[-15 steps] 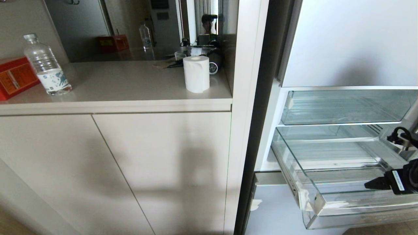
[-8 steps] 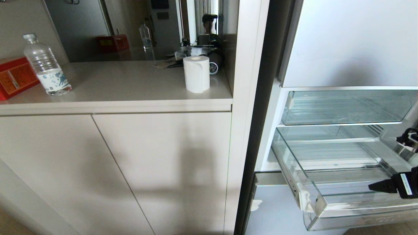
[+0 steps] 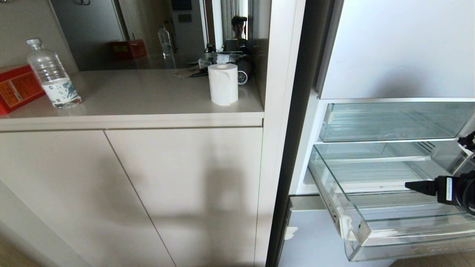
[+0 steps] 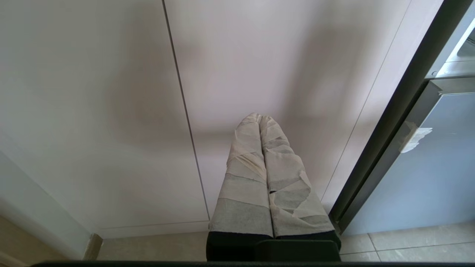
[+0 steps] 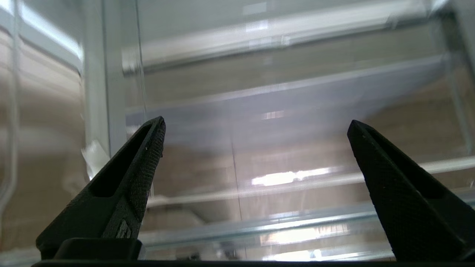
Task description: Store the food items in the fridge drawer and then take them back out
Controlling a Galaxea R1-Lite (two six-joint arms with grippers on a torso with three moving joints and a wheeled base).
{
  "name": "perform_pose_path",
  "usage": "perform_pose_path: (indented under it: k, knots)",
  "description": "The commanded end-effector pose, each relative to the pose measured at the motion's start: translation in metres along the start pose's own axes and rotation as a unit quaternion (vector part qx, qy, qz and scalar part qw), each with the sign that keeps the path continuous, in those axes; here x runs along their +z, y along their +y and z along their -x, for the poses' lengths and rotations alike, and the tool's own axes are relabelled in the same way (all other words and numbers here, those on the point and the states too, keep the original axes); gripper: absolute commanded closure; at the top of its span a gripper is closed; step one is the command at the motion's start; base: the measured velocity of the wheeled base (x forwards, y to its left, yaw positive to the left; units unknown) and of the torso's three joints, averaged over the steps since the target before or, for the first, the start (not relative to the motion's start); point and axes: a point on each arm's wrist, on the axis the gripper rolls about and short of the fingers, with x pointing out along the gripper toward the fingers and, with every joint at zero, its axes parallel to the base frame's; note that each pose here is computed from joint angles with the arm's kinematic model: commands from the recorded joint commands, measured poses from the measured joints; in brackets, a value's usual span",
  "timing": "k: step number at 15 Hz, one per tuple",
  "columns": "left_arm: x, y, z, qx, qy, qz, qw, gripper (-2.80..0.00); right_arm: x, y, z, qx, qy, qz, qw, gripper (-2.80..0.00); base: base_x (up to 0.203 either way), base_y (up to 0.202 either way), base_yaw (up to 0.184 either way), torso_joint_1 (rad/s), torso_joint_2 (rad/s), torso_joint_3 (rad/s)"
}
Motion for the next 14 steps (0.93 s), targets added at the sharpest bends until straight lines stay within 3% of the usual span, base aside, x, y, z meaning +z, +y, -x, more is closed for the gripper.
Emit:
perform_pose_path:
  k: [1, 3, 7, 9, 12, 14]
  knots:
    - [0.0, 0.0, 0.0, 0.0, 0.001, 0.0, 1.0, 0.0, -0.004, 0.002, 0.014, 0.001, -0.07, 0.007, 0.998, -2.8, 0.0, 0.0, 0.0, 0.0, 0.0, 0.0]
    - [0.0, 0.0, 0.0, 0.0, 0.001, 0.0, 1.0, 0.0, -0.009, 0.006, 0.036, 0.002, -0.131, 0.008, 0.991, -2.8, 0.0, 0.0, 0.0, 0.0, 0.0, 0.0]
    - [0.0, 0.0, 0.0, 0.0, 0.001, 0.0, 1.0, 0.0, -0.032, 0.012, 0.079, 0.01, -0.199, -0.013, 0.98, -2.8, 0.0, 0.0, 0.0, 0.0, 0.0, 0.0]
    - [0.0, 0.0, 0.0, 0.0, 0.001, 0.0, 1.0, 0.0, -0.049, 0.016, 0.108, 0.017, -0.249, -0.017, 0.968, -2.8, 0.0, 0.0, 0.0, 0.0, 0.0, 0.0]
    - [0.0, 0.0, 0.0, 0.0, 0.001, 0.0, 1.0, 0.0, -0.087, 0.022, 0.151, 0.023, -0.333, 0.0, 0.943, -2.8, 0.0, 0.0, 0.0, 0.0, 0.0, 0.0]
    - [0.0, 0.0, 0.0, 0.0, 0.001, 0.0, 1.0, 0.0, -0.119, 0.024, 0.163, 0.022, -0.351, 0.03, 0.936, -2.8, 0.0, 0.0, 0.0, 0.0, 0.0, 0.0]
